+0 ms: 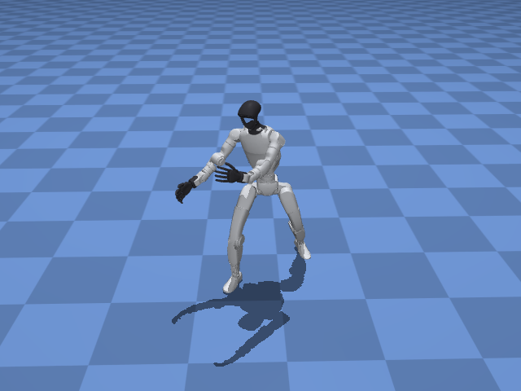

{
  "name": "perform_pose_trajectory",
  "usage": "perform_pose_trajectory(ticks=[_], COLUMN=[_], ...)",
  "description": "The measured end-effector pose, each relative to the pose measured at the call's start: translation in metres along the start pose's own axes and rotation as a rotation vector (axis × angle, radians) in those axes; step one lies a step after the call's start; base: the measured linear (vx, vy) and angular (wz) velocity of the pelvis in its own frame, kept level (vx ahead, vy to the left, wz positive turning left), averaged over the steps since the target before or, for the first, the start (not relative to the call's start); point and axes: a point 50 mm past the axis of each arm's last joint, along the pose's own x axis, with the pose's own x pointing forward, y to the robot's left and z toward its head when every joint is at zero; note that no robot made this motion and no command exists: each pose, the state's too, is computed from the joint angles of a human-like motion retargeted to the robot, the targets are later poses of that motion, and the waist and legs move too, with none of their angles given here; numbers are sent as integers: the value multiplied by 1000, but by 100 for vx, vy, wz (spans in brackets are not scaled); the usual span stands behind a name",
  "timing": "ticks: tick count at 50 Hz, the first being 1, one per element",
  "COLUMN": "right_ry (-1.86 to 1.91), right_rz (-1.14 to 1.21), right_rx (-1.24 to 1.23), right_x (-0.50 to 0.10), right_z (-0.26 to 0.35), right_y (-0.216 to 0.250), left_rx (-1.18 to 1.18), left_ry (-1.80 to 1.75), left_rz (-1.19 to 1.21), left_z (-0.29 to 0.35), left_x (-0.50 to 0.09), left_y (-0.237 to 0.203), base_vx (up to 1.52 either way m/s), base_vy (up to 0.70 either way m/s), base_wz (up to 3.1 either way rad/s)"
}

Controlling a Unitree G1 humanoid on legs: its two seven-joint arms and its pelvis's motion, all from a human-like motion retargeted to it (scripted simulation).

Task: Kungfu

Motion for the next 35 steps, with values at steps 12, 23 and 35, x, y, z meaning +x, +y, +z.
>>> perform_pose_trajectory(ticks=[12, 23, 35], right_ry=[-475, -847, -80], right_rz=[0, 84, 487], right_rx=[-514, -647, 924], right_x=[-17, -95, -209], right_z=[123, 211, -116], right_y=[-48, -64, 60], left_rx=[110, 81, -699], left_ry=[-216, -279, 777], left_rz=[117, 66, 112], left_z=[39, 54, -96], left_x=[15, 8, -384], left_y=[5, 23, -64], base_vx=[-7, -13, 6], base_vy=[-19, -10, -14], base_wz=[122, 77, 85])
